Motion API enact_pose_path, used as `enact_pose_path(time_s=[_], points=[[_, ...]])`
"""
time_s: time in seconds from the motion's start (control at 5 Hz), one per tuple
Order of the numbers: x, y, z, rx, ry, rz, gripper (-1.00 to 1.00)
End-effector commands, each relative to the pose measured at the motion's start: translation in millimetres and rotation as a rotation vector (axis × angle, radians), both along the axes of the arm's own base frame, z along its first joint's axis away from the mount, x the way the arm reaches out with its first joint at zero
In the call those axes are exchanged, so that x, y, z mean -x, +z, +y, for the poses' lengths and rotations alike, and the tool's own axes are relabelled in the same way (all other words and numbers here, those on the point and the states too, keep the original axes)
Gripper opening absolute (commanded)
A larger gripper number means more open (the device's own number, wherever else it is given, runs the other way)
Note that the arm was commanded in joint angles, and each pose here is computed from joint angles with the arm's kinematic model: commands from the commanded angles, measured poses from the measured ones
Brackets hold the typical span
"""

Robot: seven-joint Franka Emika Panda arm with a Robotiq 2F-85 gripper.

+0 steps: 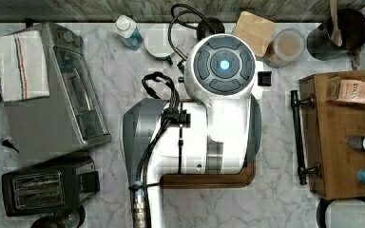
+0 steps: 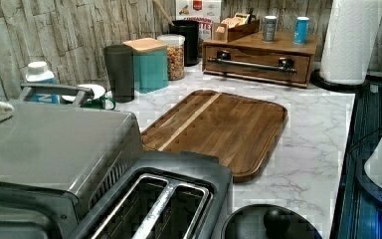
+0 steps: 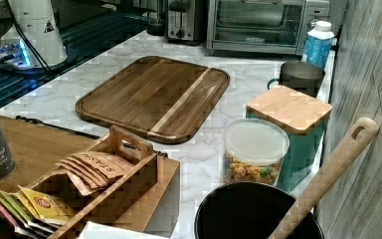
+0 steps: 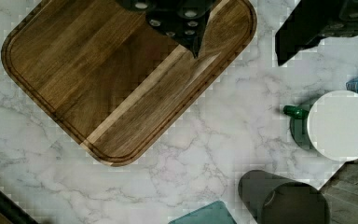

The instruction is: Open the drawer.

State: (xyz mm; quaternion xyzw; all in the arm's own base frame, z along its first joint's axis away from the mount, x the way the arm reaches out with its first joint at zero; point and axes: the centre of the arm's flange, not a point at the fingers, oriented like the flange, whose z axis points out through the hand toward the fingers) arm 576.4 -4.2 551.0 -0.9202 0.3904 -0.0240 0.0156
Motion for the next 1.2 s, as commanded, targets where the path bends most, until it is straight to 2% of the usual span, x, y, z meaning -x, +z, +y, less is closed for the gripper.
enact_pose_path(time_s=[0.2, 0.4, 0.6, 0.8, 1.0, 1.2], points=[[-1, 5, -1, 0.0, -0.002, -0.011, 1.0], [24, -4, -9, 0.02, 0.11, -0.047, 1.0], [56, -11, -33, 0.073, 0.318, -0.033, 1.0], [77, -24, -74, 0.084, 0.482, -0.033, 1.0], [89, -43, -118, 0.081, 0.618, -0.052, 1.0], [102, -69, -158, 0.11, 0.748, -0.094, 1.0]])
